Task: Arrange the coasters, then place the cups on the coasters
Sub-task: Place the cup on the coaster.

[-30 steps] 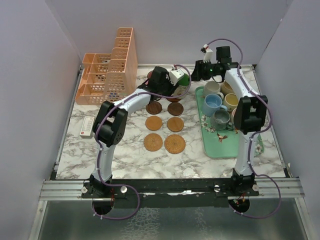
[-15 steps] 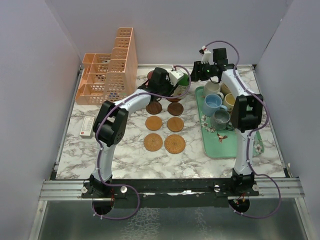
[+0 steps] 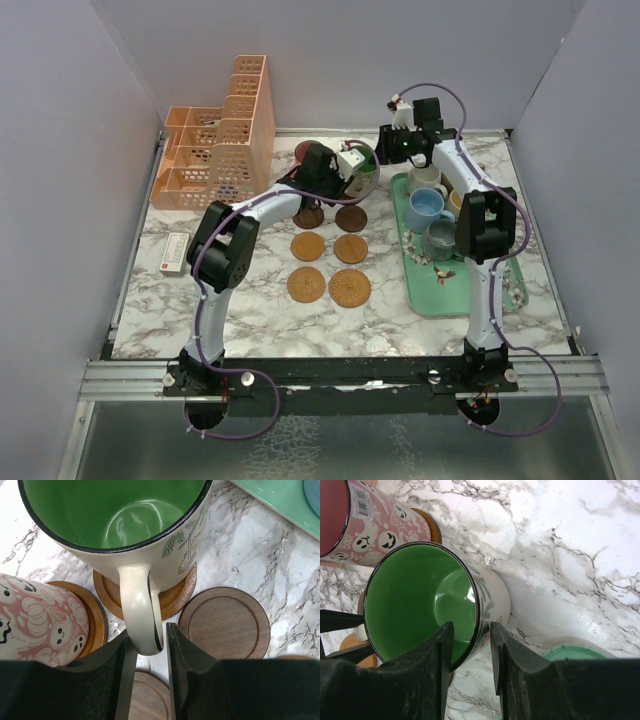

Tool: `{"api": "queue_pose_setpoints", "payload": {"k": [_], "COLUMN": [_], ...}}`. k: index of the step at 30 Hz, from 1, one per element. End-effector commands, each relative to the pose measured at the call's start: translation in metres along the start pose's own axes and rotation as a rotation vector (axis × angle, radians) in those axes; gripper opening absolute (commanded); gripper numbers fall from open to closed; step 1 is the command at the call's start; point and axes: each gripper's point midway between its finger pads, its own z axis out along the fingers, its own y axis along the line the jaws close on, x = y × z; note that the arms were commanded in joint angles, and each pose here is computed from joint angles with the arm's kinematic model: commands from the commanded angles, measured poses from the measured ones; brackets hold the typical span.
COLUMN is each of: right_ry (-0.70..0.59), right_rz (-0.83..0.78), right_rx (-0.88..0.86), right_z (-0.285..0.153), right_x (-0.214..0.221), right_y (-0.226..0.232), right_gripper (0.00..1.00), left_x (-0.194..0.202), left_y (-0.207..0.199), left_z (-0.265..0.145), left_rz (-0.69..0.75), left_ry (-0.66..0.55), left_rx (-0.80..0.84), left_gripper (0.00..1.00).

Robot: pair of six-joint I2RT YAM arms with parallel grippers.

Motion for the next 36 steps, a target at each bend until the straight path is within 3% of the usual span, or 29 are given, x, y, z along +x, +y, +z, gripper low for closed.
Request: {"api": "queue_pose_setpoints", "payload": {"k": [1,23,31,36], "right_ry": [-0.014,-0.037,-0.053,-0.053], "right_rz": [-0.030,-0.119,-0.156,-0.159], "right_rx": [0.068,0.148,0.160,0.158], "right_z": [0.006,-0.001,-0.004,-0.004], "right_x": [-0.007,-0.017,-0.021,-0.023], "right_y": [-0.005,0.015,0.028,0.032], "right_gripper": [0.34,0.17,0.11,0.07], "left_x": [0.007,-0.001,-0.012,-0.017], "left_y": [-0.005,0.003,0.007,0.011], "left_z": [0.006,0.014,0.011,0.011], "left_rz": [-0.014,-0.072,-0.093,-0.090], "left_ry": [-0.003,0.004,-0.001,-0.001], "left_rx": [0.027,0.018,-0.001,-0.013], "left_gripper": [0.31,0.28,0.39,0.41]}}
